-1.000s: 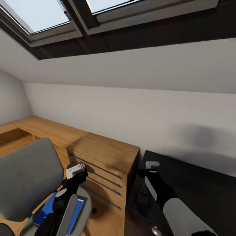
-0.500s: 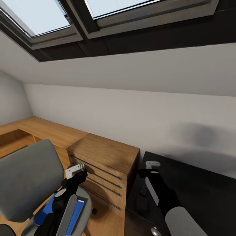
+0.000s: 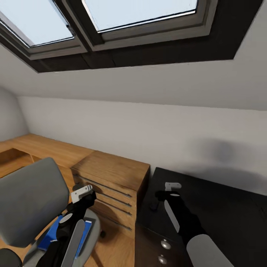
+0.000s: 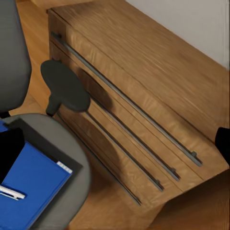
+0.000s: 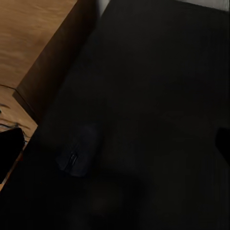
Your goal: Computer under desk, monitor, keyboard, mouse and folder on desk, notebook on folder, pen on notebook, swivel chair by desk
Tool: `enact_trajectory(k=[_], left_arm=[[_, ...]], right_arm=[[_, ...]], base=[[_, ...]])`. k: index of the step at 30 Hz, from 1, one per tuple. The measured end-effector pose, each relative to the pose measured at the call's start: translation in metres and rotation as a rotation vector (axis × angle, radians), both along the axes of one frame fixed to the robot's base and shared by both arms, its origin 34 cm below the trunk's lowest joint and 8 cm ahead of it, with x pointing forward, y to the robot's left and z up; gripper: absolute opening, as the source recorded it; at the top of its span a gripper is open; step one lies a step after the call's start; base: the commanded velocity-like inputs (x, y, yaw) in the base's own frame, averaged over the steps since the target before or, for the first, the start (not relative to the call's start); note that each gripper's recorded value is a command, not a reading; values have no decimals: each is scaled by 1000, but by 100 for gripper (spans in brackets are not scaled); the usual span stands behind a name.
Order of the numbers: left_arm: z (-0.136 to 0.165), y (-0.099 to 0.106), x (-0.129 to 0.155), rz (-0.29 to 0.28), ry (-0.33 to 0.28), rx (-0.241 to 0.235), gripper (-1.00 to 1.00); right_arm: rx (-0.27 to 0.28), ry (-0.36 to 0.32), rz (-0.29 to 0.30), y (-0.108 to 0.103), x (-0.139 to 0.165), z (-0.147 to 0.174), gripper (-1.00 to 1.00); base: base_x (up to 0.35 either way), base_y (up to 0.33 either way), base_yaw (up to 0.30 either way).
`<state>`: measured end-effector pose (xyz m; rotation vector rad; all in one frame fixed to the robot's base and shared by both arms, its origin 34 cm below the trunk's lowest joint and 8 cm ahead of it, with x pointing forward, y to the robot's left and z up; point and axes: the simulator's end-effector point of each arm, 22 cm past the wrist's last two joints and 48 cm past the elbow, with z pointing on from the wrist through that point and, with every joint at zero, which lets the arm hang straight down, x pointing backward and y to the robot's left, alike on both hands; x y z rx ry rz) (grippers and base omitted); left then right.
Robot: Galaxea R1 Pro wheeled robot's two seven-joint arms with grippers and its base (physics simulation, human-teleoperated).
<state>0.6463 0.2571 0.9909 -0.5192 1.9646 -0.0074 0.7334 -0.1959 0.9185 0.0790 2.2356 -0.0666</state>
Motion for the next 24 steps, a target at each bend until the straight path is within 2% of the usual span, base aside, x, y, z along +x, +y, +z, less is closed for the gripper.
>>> enact_trajectory(k=[8, 24], left_arm=[[9, 0, -2, -1, -2, -1, 100], [24, 0, -7, -2, -2, -2, 100]], right_arm=[[0, -5, 1, 0, -2, 10, 100], [0, -4, 4, 1, -7, 24, 100]], base=[[-339, 40, -283], [-339, 106, -291]])
